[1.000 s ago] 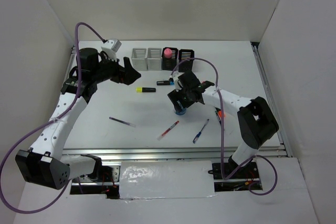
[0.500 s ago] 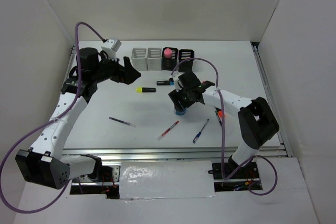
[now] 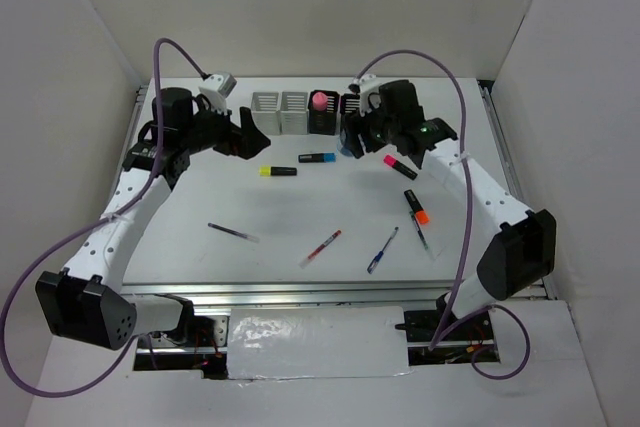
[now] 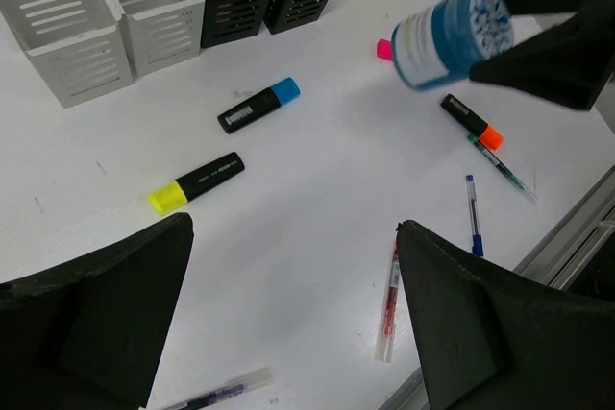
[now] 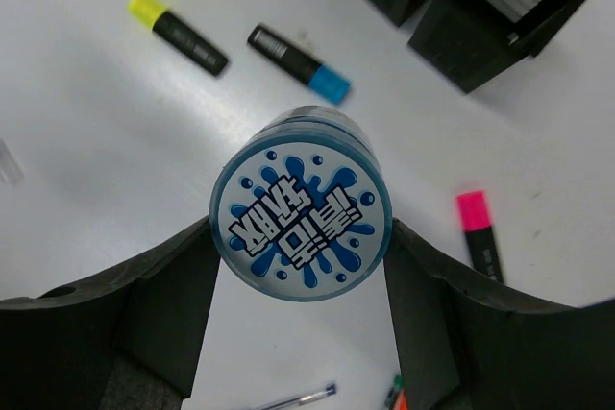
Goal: Sort the stationery into containers
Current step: Pick up the stationery from the center of the board, then place the stationery in the storage box.
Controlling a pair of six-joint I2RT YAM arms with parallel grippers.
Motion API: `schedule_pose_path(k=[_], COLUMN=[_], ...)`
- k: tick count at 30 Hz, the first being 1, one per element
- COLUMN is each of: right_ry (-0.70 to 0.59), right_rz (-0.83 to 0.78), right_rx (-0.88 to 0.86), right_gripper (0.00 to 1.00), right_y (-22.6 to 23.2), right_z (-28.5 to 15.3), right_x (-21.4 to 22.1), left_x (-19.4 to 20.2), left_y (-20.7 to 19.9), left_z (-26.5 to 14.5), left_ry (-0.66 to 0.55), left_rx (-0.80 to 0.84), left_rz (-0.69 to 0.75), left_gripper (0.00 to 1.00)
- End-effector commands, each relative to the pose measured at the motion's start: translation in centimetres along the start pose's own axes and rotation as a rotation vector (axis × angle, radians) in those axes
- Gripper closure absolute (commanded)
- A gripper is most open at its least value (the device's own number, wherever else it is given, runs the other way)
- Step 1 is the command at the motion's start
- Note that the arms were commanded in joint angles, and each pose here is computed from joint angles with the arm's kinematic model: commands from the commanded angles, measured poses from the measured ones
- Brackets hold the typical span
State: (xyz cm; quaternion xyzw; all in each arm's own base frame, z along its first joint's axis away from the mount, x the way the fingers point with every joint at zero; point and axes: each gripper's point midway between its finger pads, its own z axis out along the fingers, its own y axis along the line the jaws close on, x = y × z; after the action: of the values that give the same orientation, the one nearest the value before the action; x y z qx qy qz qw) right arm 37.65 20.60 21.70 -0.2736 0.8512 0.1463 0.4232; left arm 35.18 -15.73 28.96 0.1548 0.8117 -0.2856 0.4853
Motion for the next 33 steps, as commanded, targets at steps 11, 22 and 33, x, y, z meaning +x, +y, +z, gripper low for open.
schedule_pose_path(k=[11,22,33], right_ry=[-0.308,-0.349,-0.335], right_rz=[-0.010,0.005,0.014], right_rx=[0.251,0.247,0.205], right_gripper=[0.89,0.89,0.88], right_y=[-11.7,-14.9,-15.5], right_z=[0.3,4.4,7.4], right_x=[-13.0,-14.2,-13.7], left_x=[-3.7,-3.4,-2.8], left_y=[-0.1,0.6,1.2], left_z=[0.6,1.6,1.9], left_ry=[-0.081,-0.066,-0.060], left_rx=[0.022,0.026,0.020], left_rz=[0.088,0.082,0.075], left_gripper=[0.01,0.01,0.01])
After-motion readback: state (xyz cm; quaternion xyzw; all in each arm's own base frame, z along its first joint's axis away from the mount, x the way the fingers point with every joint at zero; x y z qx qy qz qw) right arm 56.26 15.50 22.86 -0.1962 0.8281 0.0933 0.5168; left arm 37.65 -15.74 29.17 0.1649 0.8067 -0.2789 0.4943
